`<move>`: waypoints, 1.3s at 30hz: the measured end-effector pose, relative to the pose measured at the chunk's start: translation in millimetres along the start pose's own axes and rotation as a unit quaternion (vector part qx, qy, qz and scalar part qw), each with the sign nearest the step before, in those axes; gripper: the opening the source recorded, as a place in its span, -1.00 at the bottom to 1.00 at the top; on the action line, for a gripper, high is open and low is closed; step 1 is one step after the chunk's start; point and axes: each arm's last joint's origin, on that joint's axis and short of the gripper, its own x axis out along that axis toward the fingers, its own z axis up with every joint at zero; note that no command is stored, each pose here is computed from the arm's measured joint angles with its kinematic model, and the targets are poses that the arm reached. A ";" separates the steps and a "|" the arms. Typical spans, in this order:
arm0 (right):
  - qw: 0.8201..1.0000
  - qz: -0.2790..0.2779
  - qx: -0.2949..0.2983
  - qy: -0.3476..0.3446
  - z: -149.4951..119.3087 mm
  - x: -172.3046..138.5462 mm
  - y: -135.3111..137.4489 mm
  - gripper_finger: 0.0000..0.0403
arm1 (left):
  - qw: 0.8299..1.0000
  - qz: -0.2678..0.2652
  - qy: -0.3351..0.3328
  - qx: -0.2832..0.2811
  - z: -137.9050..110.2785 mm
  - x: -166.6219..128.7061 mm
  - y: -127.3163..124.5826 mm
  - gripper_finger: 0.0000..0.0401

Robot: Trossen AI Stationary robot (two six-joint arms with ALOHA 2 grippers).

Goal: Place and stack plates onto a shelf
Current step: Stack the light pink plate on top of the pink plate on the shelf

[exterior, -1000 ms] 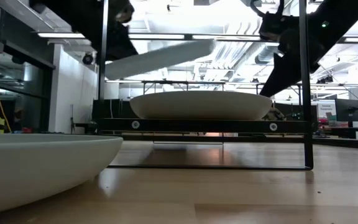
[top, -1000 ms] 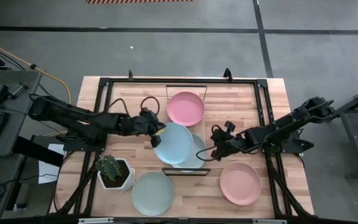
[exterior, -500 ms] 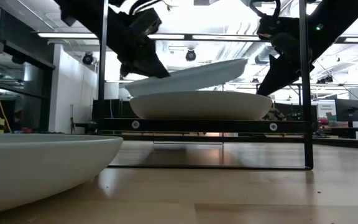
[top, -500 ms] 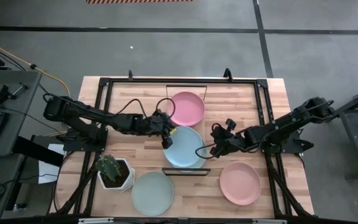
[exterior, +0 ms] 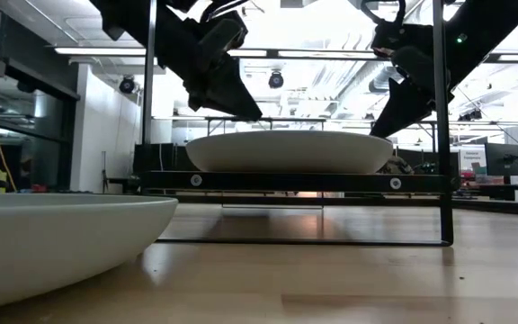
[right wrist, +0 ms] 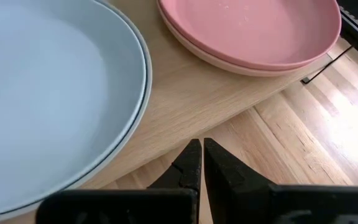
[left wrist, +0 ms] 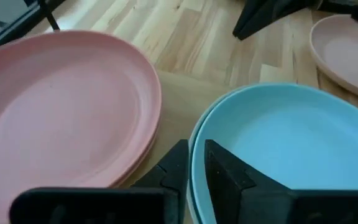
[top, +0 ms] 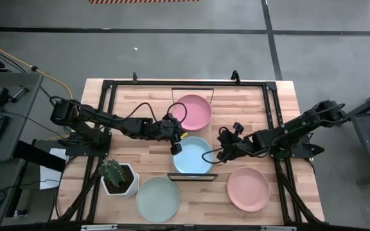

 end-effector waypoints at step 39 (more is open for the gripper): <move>0.957 0.174 0.012 0.231 -48.6 -57.2 20.0 -0.42 | 0.985 0.006 -0.172 0.007 -18.1 -97.5 20.6 -0.48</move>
